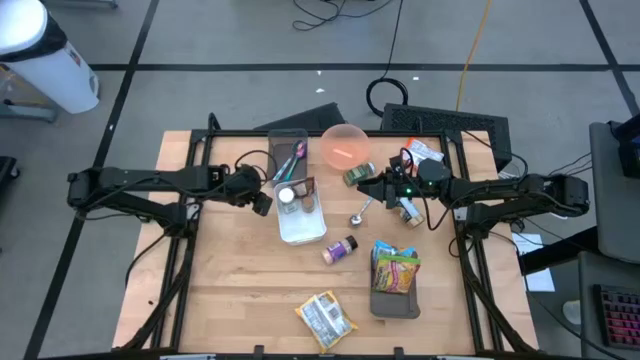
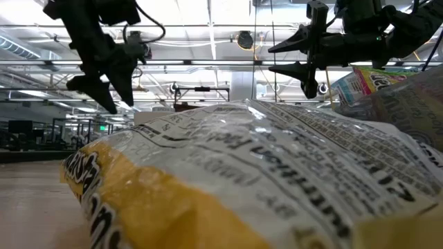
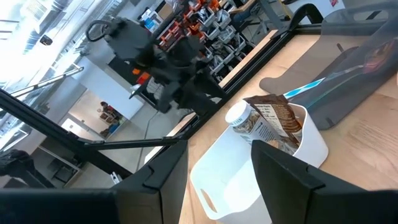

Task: Pick & Place Food Item
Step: Adjust the white bin, then put the yellow noodle pack into the bottom black transparent bin

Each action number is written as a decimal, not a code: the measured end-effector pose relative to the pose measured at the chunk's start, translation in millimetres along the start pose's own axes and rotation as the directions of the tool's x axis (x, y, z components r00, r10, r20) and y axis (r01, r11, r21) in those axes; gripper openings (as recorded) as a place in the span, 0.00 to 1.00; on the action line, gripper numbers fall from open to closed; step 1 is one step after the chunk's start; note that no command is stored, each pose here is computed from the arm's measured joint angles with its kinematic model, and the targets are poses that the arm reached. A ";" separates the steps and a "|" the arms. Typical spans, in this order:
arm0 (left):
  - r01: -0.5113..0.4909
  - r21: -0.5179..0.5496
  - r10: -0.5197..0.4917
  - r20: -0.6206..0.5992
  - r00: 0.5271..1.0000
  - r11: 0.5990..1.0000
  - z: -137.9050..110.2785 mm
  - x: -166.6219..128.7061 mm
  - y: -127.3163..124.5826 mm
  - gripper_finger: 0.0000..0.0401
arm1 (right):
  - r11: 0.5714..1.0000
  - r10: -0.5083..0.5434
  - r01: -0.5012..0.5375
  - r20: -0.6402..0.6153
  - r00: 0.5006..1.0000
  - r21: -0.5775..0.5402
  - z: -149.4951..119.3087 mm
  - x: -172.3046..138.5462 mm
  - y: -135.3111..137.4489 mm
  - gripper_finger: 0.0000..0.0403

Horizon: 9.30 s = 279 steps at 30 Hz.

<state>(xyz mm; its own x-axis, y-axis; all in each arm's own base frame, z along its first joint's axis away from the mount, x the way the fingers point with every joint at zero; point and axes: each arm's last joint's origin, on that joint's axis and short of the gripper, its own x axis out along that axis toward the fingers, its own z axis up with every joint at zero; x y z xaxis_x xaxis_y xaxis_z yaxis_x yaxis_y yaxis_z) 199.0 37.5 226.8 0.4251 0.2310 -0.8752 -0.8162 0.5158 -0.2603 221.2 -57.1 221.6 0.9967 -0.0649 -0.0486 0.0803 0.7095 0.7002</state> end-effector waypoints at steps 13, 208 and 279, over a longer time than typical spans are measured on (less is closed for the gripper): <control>-0.217 -0.157 0.200 -0.119 0.972 0.963 7.1 62.7 3.3 0.49 | 1.000 -0.001 0.001 0.000 1.000 0.008 0.0 0.0 -0.1 0.42; 0.618 0.090 -0.439 -0.624 0.646 0.781 -111.5 117.5 -205.5 0.39 | 0.870 0.420 -0.475 -0.305 0.855 -0.134 -89.3 -22.4 182.1 0.62; 0.678 -0.078 -0.539 -0.676 0.503 0.731 -115.2 139.2 -214.4 0.03 | 0.874 0.405 -0.465 -0.315 0.858 -0.142 -89.7 -21.2 179.6 0.62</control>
<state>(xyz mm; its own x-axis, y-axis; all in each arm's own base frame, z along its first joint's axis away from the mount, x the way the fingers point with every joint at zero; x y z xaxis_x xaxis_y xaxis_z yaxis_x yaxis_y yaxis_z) 388.1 -135.9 113.8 0.3890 -0.7194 -0.5754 -0.3392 0.4689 -0.8155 215.4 134.7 284.5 0.8913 0.4531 0.0174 -0.3915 0.7496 0.5337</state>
